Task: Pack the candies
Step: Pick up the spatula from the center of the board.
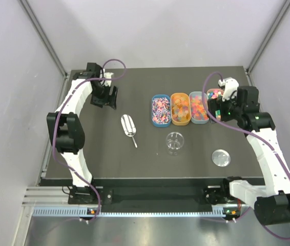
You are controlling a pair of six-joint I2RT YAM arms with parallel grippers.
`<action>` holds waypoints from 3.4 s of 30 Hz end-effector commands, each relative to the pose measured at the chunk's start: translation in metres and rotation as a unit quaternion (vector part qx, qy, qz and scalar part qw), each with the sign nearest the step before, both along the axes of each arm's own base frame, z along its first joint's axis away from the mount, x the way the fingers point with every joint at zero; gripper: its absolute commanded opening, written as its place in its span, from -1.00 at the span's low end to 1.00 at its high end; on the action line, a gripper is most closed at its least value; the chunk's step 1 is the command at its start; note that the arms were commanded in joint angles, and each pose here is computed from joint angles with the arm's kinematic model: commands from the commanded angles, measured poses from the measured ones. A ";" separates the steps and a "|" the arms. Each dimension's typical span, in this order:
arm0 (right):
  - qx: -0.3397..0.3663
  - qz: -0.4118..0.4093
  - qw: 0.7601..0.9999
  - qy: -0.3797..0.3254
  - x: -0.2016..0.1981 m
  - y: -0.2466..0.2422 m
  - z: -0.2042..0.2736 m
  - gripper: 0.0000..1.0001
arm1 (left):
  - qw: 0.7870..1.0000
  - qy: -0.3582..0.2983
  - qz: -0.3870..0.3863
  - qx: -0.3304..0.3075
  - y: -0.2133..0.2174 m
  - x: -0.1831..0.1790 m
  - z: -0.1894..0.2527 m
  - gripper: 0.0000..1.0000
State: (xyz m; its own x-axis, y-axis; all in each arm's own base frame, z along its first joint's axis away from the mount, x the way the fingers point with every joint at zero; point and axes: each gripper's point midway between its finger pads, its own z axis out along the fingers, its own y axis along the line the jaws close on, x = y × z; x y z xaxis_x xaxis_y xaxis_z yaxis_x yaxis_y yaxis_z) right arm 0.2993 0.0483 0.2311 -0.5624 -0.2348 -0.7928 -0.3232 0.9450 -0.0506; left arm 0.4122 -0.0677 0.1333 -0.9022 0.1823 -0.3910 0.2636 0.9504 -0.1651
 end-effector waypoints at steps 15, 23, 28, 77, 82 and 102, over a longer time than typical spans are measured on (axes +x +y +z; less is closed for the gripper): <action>-0.003 0.041 0.999 -0.024 0.002 0.010 0.010 0.99 | 0.992 -0.011 -0.120 0.026 -0.017 0.007 0.019 0.15; -0.015 0.041 0.999 -0.015 -0.003 0.006 0.004 0.99 | 0.987 0.072 -0.144 -0.001 -0.024 -0.010 -0.038 0.07; -0.010 0.051 0.999 -0.009 -0.010 0.009 -0.004 0.99 | 0.982 0.105 -0.155 -0.012 -0.027 -0.013 -0.052 0.06; -0.016 0.033 0.999 0.015 -0.027 -0.010 -0.024 0.99 | 0.931 0.183 -0.232 -0.215 -0.085 -0.042 -0.037 -0.69; -0.015 0.034 0.999 0.013 -0.026 -0.010 -0.025 0.99 | 0.931 0.189 -0.238 -0.201 -0.080 -0.050 -0.039 -0.80; -0.010 0.100 0.992 -0.076 0.000 0.010 0.044 0.99 | 0.912 0.140 -0.130 -0.362 -0.087 -0.018 0.035 -1.00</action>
